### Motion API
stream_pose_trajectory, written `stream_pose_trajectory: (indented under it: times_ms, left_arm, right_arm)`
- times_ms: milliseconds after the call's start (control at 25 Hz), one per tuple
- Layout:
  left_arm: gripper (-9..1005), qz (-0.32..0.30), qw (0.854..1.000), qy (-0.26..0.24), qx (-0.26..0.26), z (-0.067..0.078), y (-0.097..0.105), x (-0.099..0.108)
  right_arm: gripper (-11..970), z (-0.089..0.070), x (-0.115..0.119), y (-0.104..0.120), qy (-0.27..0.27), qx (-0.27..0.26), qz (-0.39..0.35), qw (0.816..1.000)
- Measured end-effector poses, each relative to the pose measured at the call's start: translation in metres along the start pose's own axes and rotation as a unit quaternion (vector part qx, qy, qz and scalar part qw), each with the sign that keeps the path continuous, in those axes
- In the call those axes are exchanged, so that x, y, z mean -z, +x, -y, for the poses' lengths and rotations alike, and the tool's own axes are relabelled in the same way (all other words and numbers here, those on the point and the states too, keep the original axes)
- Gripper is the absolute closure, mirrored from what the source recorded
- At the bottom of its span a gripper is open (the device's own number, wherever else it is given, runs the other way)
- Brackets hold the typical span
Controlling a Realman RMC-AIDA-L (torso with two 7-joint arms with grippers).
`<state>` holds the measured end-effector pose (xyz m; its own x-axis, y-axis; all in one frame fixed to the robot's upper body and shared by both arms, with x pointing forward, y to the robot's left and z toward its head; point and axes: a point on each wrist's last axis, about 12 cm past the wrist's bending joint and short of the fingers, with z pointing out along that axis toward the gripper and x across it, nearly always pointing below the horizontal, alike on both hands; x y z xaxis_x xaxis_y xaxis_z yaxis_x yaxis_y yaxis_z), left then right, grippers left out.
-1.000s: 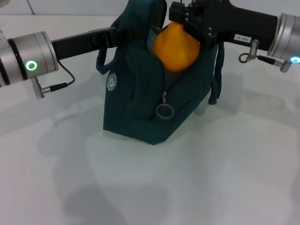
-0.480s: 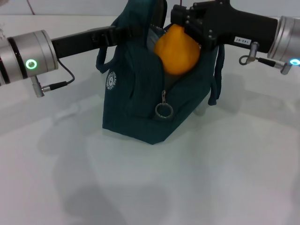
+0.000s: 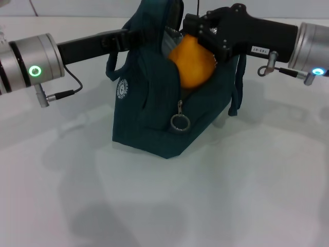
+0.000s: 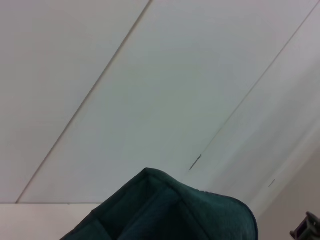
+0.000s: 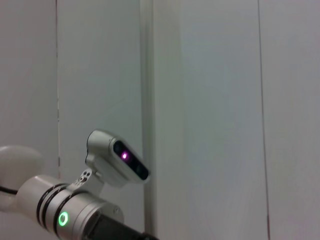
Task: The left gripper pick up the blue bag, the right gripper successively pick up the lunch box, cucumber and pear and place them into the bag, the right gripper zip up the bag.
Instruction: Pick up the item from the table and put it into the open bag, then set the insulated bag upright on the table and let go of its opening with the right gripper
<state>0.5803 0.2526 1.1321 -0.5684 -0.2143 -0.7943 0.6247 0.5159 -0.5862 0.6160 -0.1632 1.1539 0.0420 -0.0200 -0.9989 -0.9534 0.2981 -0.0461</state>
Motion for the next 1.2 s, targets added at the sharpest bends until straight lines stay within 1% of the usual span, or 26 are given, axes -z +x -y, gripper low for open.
stream_pose_trajectory:
  times_ms: [160,440,600,640,760,800,840,880,960,1080,1200]
  left_arm:
    - [957,0.0,1.0,-0.001,0.001,0.0,0.001,0.001]
    - [957,-0.002,1.0,-0.001,0.01,-0.002,0.004,0.0]
    - [957,-0.003,1.0,-0.001,0.012,-0.003,0.006,-0.001]
    - [957,-0.003,1.0,-0.001,0.01,-0.003,0.006,-0.001]
    - [957,-0.002,1.0,-0.004,0.009,-0.004,0.007,0.002]
    - [957,-0.002,1.0,-0.004,0.009,-0.004,0.007,0.002]
    - [957,0.0,1.0,-0.006,0.01,-0.005,0.007,0.003]
    - [957,0.002,1.0,-0.008,0.011,-0.006,0.007,0.005]
    - [957,0.005,1.0,-0.013,0.014,-0.008,0.007,0.008]
    - [957,0.008,1.0,-0.018,0.018,-0.01,0.01,0.012]
    - [957,0.011,1.0,-0.021,0.02,-0.011,0.01,0.014]
  right_arm:
    - [842,-0.001,-0.002,0.001,-0.005,0.001,-0.006,1.0]
    - [836,-0.001,0.001,0.001,0.005,-0.006,0.005,1.0]
    - [655,0.001,0.006,0.001,0.011,-0.009,0.008,1.0]
    - [610,0.002,0.011,0.0,0.018,-0.011,0.012,1.0]
    - [405,0.005,0.029,0.001,0.043,-0.011,0.019,0.999]
    - [399,0.006,0.035,0.001,0.05,-0.01,0.019,0.999]
    - [393,0.006,0.05,0.005,0.068,-0.008,0.013,0.998]
    - [387,0.007,0.054,0.006,0.073,-0.008,0.012,0.997]
    - [375,0.009,0.071,0.01,0.098,-0.011,0.006,0.995]
    - [357,0.014,0.099,0.017,0.144,-0.03,-0.001,0.989]
    - [339,0.016,0.114,0.025,0.171,-0.05,-0.013,0.984]
